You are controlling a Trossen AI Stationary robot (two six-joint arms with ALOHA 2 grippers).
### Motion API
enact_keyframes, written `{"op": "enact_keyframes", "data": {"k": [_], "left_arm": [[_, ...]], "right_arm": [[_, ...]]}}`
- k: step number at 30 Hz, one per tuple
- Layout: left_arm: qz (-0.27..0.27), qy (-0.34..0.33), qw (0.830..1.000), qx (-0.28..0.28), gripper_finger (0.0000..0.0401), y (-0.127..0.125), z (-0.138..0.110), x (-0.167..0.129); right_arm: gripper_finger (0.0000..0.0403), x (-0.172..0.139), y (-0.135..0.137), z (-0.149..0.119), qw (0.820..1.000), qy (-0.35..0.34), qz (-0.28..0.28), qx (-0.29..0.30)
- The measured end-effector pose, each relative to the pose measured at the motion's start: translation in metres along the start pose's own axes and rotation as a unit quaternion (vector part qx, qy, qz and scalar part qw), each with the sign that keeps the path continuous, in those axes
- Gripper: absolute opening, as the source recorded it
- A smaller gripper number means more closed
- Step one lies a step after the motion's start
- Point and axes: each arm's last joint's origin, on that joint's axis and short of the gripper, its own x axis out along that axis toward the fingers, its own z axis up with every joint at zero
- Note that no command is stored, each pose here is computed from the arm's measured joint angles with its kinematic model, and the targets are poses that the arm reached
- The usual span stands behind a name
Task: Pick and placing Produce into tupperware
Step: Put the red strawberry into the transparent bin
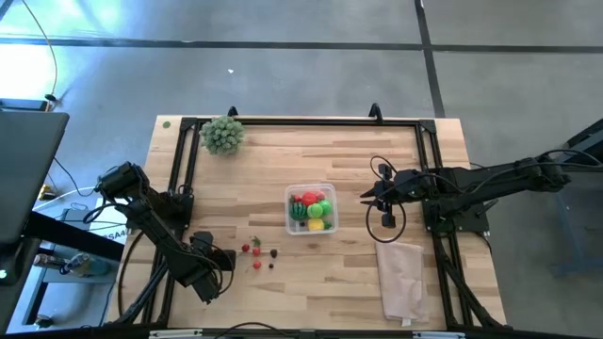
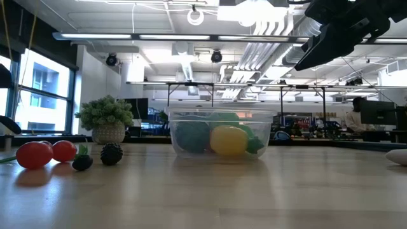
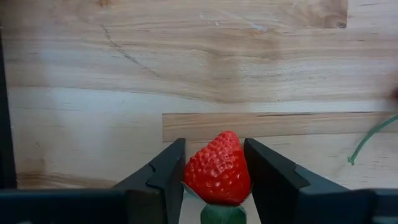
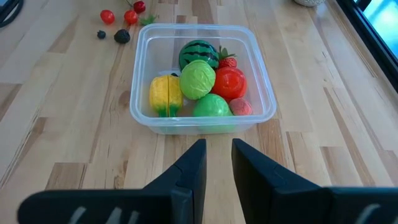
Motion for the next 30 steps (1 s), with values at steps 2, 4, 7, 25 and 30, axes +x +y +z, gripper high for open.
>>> {"op": "enact_keyframes", "data": {"k": [2,4,7,25,30], "left_arm": [[0.0,0.0,1.0,0.0,0.0142,0.0,0.0,0.0],[0.0,0.0,1.0,0.0,0.0145,0.0,0.0,0.0],[0.0,0.0,1.0,0.0,0.0146,0.0,0.0,0.0],[-0.014,-0.02,1.0,0.0,0.0147,-0.004,-0.001,-0.01],[-0.043,-0.07,0.997,0.006,0.0147,-0.012,0.001,-0.033]], "right_arm": [[0.0067,0.0,0.0,0.0,1.0,0.0,0.0,0.0],[0.0067,0.0,0.0,0.0,1.0,0.0,0.0,0.0],[0.0067,0.0,0.0,0.0,1.0,0.0,0.0,0.0],[0.0067,0.0,0.0,0.0,1.0,0.0,0.0,0.0],[0.0067,0.0,0.0,0.0,1.0,0.0,0.0,0.0]]}}
